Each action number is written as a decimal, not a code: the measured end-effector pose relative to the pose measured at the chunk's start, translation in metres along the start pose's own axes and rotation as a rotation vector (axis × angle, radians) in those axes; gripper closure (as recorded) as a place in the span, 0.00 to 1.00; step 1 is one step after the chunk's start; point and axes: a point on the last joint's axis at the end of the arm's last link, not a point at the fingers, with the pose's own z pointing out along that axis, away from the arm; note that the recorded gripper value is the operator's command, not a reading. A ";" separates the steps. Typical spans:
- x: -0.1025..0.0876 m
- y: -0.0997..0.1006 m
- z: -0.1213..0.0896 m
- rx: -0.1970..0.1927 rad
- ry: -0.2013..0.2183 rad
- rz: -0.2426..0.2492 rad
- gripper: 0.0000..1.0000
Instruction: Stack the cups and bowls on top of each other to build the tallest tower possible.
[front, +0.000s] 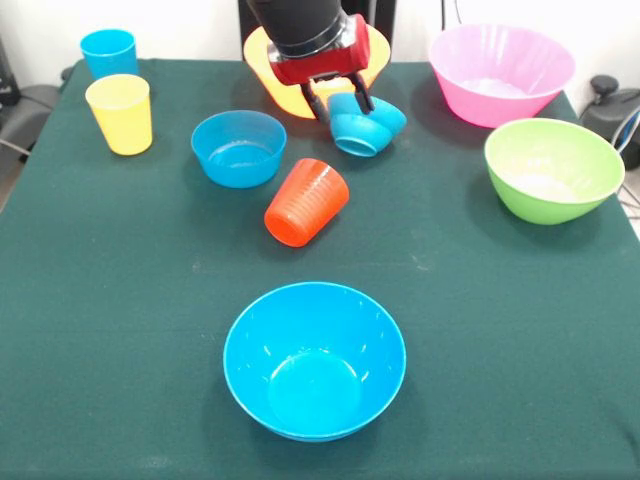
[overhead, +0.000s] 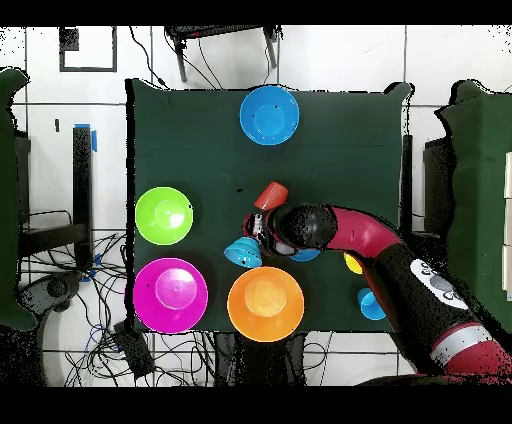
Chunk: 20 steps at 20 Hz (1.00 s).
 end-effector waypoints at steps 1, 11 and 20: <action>-0.003 0.003 -0.002 0.014 -0.005 -0.007 0.00; -0.035 0.051 -0.046 0.147 -0.030 -0.094 0.00; -0.052 0.049 -0.081 0.172 -0.047 -0.072 0.00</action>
